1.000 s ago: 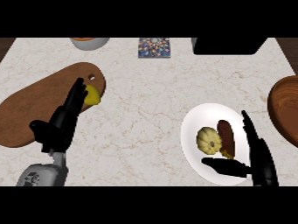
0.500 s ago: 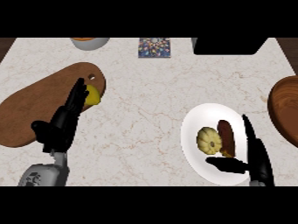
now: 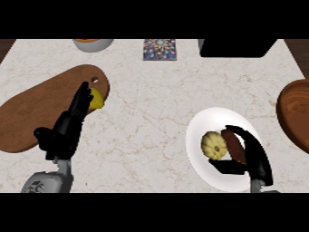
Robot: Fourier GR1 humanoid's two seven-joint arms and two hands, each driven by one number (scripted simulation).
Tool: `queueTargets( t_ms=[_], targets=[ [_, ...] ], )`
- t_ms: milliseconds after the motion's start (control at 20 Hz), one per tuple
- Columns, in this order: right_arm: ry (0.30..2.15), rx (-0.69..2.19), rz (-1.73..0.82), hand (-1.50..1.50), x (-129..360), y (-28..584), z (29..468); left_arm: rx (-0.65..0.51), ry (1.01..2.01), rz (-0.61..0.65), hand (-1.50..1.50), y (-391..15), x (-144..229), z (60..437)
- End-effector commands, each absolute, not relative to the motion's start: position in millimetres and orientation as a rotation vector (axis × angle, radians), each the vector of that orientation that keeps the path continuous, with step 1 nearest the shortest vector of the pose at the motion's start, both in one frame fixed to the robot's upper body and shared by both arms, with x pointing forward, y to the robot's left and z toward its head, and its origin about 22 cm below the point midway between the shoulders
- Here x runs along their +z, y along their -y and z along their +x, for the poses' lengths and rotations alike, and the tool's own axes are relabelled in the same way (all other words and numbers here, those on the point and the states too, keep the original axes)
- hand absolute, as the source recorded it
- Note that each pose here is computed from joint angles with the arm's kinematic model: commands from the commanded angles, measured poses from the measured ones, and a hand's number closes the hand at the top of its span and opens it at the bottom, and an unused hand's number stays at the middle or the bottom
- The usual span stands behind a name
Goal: Pick the sweet potato from the plate and place it in the bowl
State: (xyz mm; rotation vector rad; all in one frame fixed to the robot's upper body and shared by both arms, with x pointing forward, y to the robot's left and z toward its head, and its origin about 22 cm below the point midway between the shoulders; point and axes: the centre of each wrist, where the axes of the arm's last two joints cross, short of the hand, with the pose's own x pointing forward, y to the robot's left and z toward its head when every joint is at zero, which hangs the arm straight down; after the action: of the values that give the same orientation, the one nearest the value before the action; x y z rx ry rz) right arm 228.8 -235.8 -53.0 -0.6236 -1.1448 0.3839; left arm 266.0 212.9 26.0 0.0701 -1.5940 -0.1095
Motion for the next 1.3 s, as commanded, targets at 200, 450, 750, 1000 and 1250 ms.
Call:
queueTargets(
  t_ms=[200, 450, 750, 1000, 1250],
  targets=[
    [1.196, 0.530, -0.572, 1.50, -59.1, 221.8, 228.3, -0.099, 1.592, 0.045, 0.00, -205.6, 32.2, 281.8],
    [1.247, 0.497, -0.538, 1.50, -60.3, 201.6, 215.4, -0.106, 1.602, 0.072, 0.00, -222.7, 18.0, 275.0],
    [1.480, 0.438, -0.424, 1.50, -9.1, 202.0, 213.2, -0.104, 1.600, 0.070, 0.00, -219.3, 35.8, 274.5],
    [1.725, 0.331, -0.382, 1.50, 32.2, 180.4, 183.3, -0.096, 1.560, 0.071, 0.00, -220.4, 4.9, 263.0],
    [1.877, 0.361, -0.596, 1.50, 92.9, 195.9, 160.5, -0.088, 1.586, 0.089, 0.00, -230.3, 17.0, 266.7]
  ],
)
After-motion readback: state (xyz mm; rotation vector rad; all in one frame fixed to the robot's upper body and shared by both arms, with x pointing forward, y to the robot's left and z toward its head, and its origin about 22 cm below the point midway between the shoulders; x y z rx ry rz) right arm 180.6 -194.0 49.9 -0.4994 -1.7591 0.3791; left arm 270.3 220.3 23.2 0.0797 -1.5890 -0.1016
